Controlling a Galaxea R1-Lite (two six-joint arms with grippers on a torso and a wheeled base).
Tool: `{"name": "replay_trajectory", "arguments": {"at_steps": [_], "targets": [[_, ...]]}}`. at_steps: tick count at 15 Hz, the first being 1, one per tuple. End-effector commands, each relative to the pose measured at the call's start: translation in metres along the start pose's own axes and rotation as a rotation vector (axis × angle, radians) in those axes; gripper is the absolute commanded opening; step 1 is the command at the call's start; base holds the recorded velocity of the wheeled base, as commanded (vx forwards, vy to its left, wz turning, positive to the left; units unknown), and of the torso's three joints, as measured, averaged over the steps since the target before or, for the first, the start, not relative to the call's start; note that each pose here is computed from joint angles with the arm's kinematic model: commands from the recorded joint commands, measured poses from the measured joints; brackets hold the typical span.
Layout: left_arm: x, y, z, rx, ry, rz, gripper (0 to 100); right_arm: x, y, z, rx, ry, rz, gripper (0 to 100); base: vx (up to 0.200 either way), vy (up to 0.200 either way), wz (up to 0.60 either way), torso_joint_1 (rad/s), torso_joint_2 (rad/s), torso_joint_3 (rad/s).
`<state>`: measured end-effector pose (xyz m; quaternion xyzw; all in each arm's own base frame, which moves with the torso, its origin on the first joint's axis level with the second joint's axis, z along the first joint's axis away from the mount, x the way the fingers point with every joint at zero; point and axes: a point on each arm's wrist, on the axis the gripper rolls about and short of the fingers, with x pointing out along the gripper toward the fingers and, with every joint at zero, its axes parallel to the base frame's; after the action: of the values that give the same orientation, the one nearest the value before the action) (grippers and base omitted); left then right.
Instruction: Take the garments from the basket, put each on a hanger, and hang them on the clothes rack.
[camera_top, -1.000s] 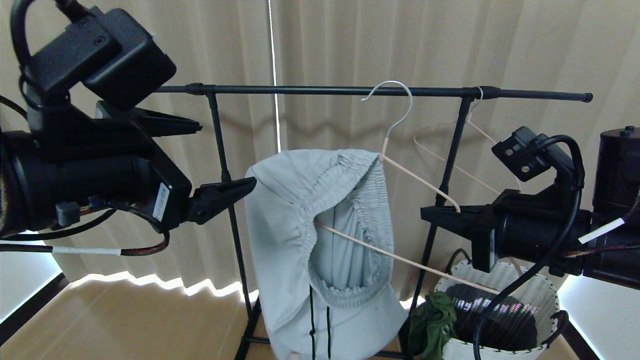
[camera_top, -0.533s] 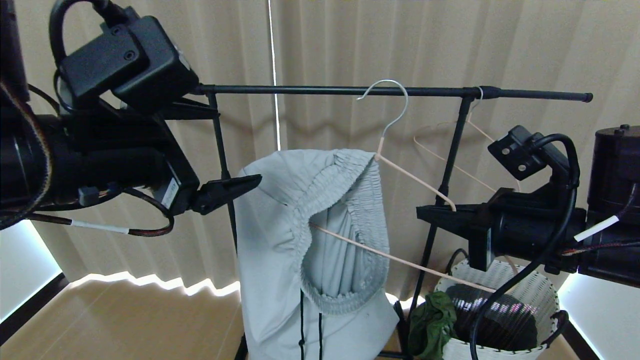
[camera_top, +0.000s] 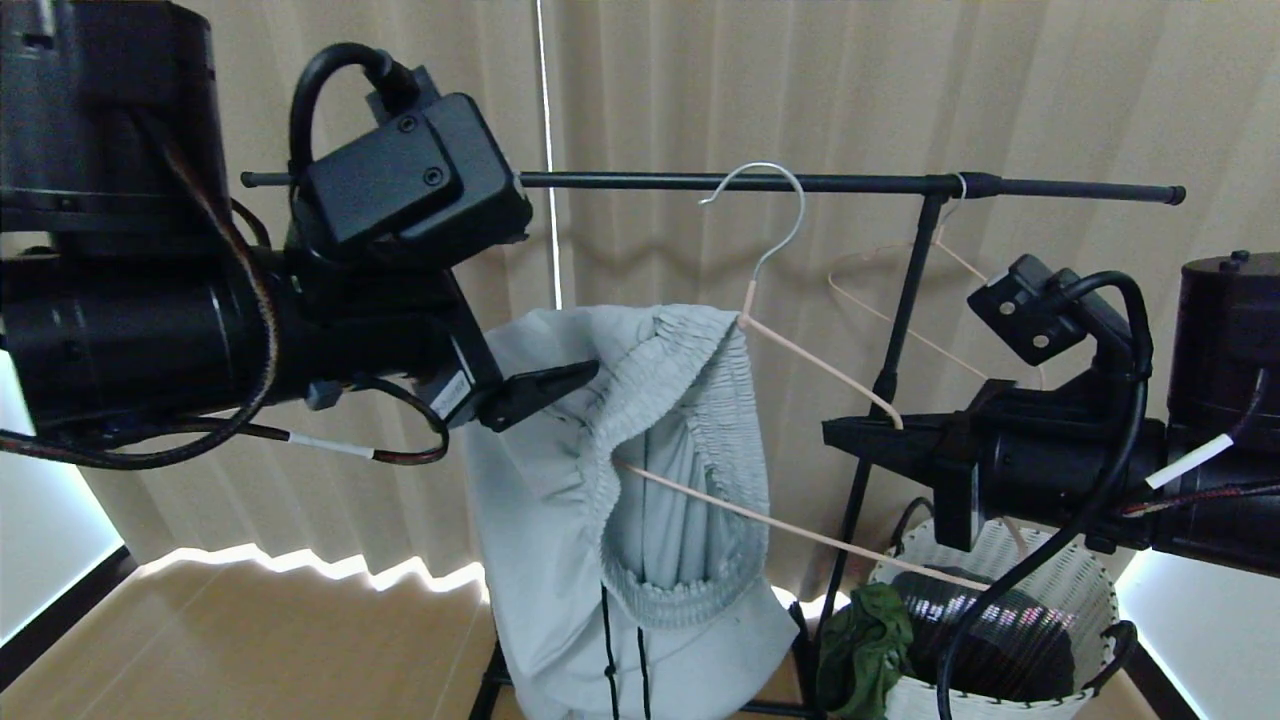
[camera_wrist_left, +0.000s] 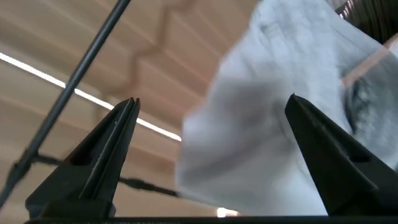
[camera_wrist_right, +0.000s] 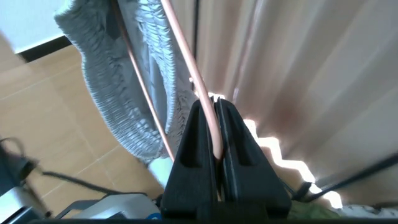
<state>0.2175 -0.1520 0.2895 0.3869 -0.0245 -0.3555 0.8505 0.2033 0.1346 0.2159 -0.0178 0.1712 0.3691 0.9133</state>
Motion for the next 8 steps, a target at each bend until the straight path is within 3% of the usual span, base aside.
{"name": "replay_trajectory", "arguments": {"at_steps": [1,8], "targets": [[0.023,-0.004,-0.005,0.027,0.021,-0.026,100,0.0,0.003,0.0,-0.005,0.001,0.023,0,0.0,0.0,0.0,0.0,0.0,0.0],[0.025,-0.005,-0.005,0.041,0.015,-0.04,100,0.003,0.018,-0.001,-0.023,0.004,0.125,0,0.0,0.0,0.0,0.0,0.0,0.0]]}}
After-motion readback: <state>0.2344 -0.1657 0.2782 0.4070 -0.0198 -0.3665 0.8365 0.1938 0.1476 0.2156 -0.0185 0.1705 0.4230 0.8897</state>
